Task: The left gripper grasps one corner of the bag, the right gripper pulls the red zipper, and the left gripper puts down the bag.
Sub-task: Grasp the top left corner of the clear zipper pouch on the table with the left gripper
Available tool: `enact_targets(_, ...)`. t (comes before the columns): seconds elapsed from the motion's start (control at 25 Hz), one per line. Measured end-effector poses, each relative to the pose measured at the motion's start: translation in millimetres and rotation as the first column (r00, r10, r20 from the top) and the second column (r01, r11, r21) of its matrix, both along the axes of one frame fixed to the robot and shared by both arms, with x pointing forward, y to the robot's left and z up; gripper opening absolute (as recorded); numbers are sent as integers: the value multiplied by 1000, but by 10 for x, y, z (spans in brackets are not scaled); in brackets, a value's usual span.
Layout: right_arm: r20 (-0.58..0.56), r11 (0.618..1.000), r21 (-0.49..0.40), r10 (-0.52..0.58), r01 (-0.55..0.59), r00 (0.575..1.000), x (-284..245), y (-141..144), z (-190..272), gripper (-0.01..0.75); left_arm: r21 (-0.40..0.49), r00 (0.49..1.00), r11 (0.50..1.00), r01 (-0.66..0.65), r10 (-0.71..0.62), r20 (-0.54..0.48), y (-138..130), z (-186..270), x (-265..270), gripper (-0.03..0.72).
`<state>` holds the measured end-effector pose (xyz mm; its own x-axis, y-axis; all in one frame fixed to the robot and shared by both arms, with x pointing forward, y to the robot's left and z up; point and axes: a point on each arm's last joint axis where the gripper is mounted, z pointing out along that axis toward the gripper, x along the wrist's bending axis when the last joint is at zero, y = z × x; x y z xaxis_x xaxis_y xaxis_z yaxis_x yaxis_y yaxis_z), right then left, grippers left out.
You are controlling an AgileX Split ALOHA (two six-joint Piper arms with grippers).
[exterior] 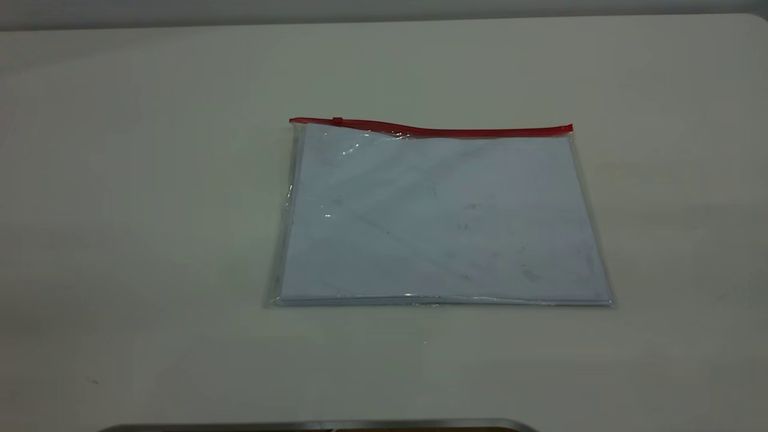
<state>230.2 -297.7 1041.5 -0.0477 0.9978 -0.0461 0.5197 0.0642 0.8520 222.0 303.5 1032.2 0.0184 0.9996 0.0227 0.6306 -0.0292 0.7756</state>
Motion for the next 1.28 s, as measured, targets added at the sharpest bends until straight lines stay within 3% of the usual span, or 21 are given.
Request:
enact_targets(0.68, 0, 1000, 2, 1, -1, 1000, 0, 2, 0, 585, 4, 1000, 1000, -4, 4, 0, 5, 0, 0, 586)
enact_targets(0.84, 2, 1000, 24, -7, 7, 1000, 10, 6, 15, 585, -8, 998, 998, -64, 64, -12, 37, 140, 126, 586)
enact_targets(1.12, -149, 998, 68, -3, 13, 989, 397, 34, 264, 585, -52, 978, 996, -75, 63, -198, -20, 507, 1007, 586)
enact_targets(1.28, -248, 997, 72, -3, 21, 969, 741, 40, 322, 585, -111, 960, 992, -67, 33, -277, -93, 495, 1689, 586)
